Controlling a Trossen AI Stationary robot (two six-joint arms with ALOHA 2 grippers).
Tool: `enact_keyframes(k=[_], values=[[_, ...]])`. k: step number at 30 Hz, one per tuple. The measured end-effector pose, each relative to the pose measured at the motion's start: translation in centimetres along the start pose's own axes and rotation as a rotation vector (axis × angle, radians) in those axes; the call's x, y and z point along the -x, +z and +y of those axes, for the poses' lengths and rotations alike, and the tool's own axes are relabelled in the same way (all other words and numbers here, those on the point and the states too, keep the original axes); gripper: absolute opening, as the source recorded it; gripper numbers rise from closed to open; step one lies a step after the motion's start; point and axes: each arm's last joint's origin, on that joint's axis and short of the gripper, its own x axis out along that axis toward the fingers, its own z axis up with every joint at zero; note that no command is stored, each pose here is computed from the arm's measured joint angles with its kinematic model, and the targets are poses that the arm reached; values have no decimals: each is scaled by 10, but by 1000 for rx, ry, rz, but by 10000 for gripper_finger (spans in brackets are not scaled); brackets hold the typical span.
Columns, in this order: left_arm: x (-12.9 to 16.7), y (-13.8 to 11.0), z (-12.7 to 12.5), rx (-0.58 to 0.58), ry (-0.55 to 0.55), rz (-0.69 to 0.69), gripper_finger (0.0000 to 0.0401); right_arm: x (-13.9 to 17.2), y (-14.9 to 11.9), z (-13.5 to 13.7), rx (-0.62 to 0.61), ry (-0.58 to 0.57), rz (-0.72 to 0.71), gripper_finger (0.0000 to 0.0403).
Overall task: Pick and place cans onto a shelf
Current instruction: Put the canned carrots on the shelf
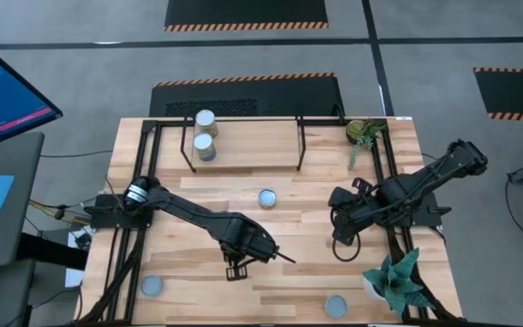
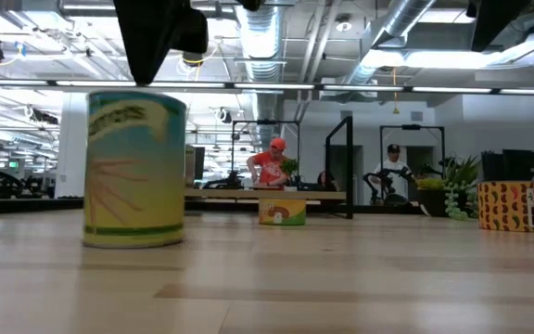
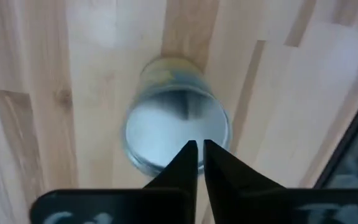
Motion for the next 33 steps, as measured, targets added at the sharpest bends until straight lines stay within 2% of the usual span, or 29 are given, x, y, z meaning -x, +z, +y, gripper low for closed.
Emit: enact_keyframes(k=[3,10,17,21,28,33], values=[[2,1,-2,3,-40,-15,40,0,0,0,0,0,0,30],[1,2,-5,29,-56,-21,116,0,0,0,0,3,-1,30],[1,2,-8,34,-13,-73,176,0,-1,1,4,4,0,27],[0,1,-10,64,37,-106,189,1,-3,3,17,9,0,29],[-2,-1,-15,77,55,-114,190,3,-6,6,38,18,0,27],[-17,-1,-15,112,77,-109,190,3,-8,7,44,21,0,29]])
